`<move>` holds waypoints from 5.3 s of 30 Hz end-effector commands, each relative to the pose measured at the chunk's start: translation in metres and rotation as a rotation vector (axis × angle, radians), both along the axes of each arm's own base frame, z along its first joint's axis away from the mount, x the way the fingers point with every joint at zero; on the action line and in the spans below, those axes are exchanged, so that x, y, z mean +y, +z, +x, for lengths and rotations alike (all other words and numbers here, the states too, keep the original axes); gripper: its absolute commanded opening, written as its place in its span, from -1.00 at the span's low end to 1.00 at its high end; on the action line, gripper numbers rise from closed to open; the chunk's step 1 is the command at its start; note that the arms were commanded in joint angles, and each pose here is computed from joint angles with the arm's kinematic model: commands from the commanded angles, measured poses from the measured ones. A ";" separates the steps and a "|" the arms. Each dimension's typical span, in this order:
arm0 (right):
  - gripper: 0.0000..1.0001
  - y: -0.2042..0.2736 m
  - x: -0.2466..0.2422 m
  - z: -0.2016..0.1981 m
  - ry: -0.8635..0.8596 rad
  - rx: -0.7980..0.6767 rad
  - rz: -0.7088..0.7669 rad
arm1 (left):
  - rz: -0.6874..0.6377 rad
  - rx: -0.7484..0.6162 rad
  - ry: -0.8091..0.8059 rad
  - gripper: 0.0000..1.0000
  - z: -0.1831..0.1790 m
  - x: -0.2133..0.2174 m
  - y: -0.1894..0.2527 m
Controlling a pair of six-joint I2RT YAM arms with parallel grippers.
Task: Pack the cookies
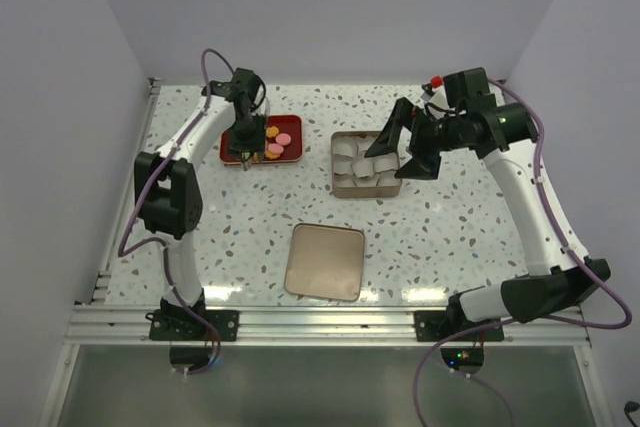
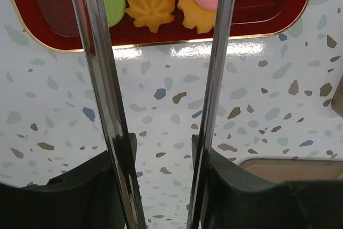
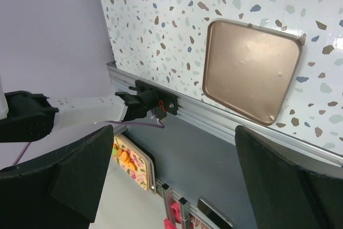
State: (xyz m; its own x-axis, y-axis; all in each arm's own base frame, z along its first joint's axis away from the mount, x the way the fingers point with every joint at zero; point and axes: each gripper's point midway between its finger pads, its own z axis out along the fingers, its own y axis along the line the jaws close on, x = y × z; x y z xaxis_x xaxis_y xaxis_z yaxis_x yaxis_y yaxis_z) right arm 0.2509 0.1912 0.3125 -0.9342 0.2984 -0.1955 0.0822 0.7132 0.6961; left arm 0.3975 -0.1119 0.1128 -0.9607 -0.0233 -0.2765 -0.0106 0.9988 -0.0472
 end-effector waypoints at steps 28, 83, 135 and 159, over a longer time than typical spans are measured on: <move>0.97 -0.011 -0.004 -0.011 0.013 -0.010 0.005 | -0.014 0.145 0.067 0.29 -0.001 0.030 -0.044; 0.97 -0.055 -0.012 -0.011 0.067 0.097 -0.089 | 0.095 -0.193 0.141 1.00 0.036 0.049 -0.081; 0.97 -0.010 -0.007 -0.028 0.053 -0.016 0.010 | 0.049 -0.166 0.009 -0.04 0.009 0.043 0.018; 0.97 -0.013 -0.008 -0.022 0.076 -0.012 -0.006 | 0.073 -0.061 0.013 0.09 0.028 0.039 -0.003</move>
State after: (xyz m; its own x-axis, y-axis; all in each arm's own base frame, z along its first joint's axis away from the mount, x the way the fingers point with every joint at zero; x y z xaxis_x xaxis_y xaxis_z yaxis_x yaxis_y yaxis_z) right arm 0.2279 0.1808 0.2861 -0.9525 0.2478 -0.1771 0.0675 0.7387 0.6707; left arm 0.4218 -0.0720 0.1016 -0.9485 -0.0222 -0.3159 -0.0313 0.9992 0.0235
